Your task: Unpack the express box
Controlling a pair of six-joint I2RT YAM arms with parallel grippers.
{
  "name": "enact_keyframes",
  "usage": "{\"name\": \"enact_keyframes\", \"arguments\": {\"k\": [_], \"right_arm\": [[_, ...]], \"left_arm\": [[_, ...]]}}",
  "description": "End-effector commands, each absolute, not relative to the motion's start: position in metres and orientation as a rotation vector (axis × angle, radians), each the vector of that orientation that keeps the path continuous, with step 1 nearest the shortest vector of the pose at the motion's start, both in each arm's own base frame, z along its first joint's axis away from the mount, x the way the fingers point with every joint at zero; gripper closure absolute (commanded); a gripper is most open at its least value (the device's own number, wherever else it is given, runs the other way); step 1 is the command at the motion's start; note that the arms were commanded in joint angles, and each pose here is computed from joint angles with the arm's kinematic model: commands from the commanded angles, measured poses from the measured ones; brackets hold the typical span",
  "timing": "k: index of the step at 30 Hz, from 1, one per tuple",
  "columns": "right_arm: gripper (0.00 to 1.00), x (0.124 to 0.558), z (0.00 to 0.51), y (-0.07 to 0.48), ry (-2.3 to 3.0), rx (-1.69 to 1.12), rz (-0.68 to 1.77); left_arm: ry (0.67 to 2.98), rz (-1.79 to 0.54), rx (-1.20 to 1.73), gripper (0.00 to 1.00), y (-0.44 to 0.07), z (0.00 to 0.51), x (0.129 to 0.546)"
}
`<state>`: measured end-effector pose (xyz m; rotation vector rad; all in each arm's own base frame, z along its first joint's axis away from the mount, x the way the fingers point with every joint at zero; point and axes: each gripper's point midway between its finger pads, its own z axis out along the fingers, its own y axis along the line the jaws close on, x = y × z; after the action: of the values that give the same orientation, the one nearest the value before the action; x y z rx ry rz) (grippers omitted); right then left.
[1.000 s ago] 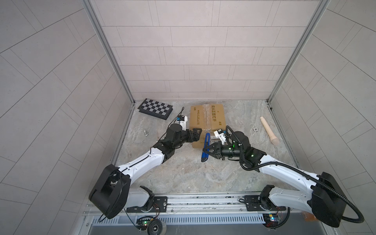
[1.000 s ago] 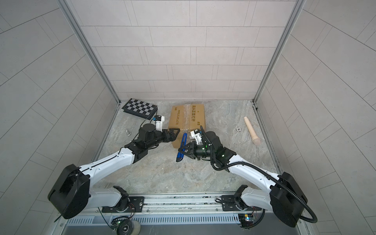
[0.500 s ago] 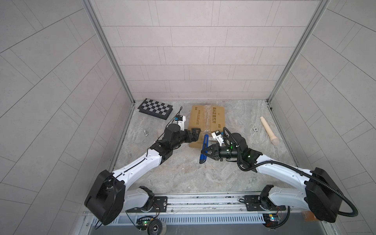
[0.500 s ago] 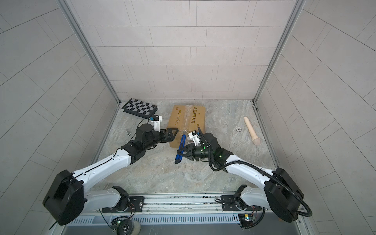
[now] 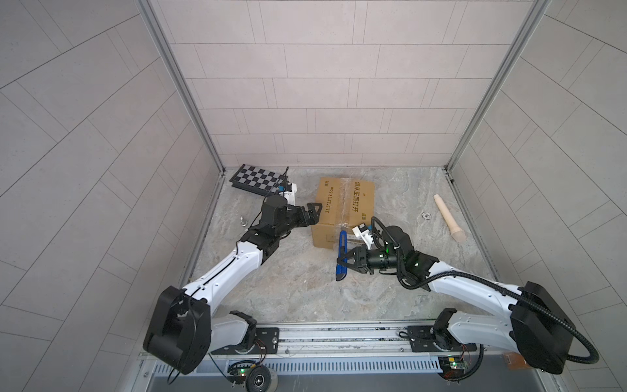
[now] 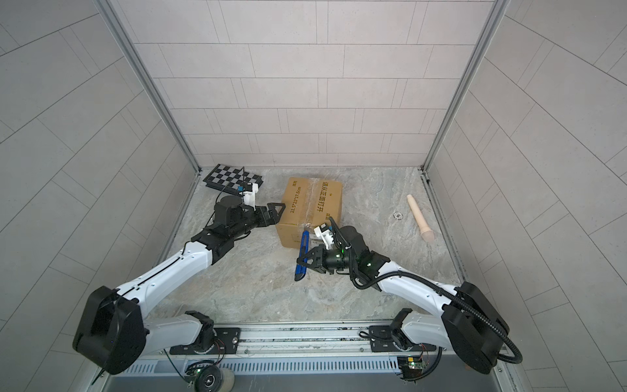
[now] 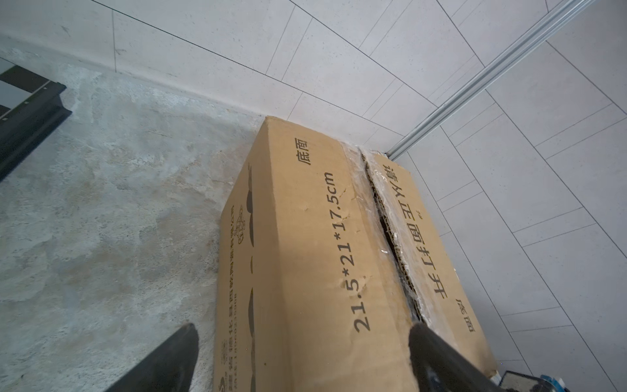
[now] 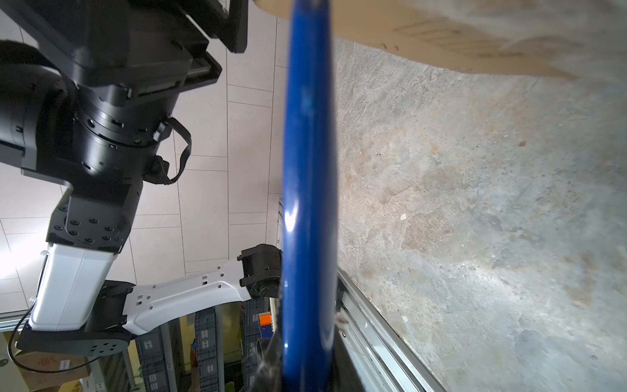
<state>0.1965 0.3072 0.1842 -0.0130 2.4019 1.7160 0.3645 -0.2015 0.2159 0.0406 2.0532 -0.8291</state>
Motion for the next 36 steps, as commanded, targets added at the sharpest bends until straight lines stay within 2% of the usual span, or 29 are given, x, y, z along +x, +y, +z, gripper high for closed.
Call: {"name": "enact_keyframes", "arguments": {"k": [1, 15, 23, 32, 36], "right_arm": [[1.0, 0.197, 0.206, 0.312, 2.315, -0.098, 1.764], [1.0, 0.196, 0.228, 0.313, 2.306, -0.148, 1.742], [1.0, 0.199, 0.214, 0.321, 2.328, -0.139, 1.749], [1.0, 0.196, 0.251, 0.314, 2.291, -0.203, 1.675], [1.0, 0.197, 0.247, 0.317, 2.3, -0.203, 1.676]], "left_arm": [[2.04, -0.888, 0.12, 0.0, -0.218, 0.219, 0.366], [2.032, -0.984, 0.205, 0.0, -0.264, 0.215, 0.328], [2.01, -1.015, 0.189, 0.0, -0.268, 0.219, 0.315], [2.054, -0.974, 0.157, 0.0, -0.264, 0.199, 0.317], [2.043, -0.985, 0.158, 0.0, -0.265, 0.203, 0.316]]}}
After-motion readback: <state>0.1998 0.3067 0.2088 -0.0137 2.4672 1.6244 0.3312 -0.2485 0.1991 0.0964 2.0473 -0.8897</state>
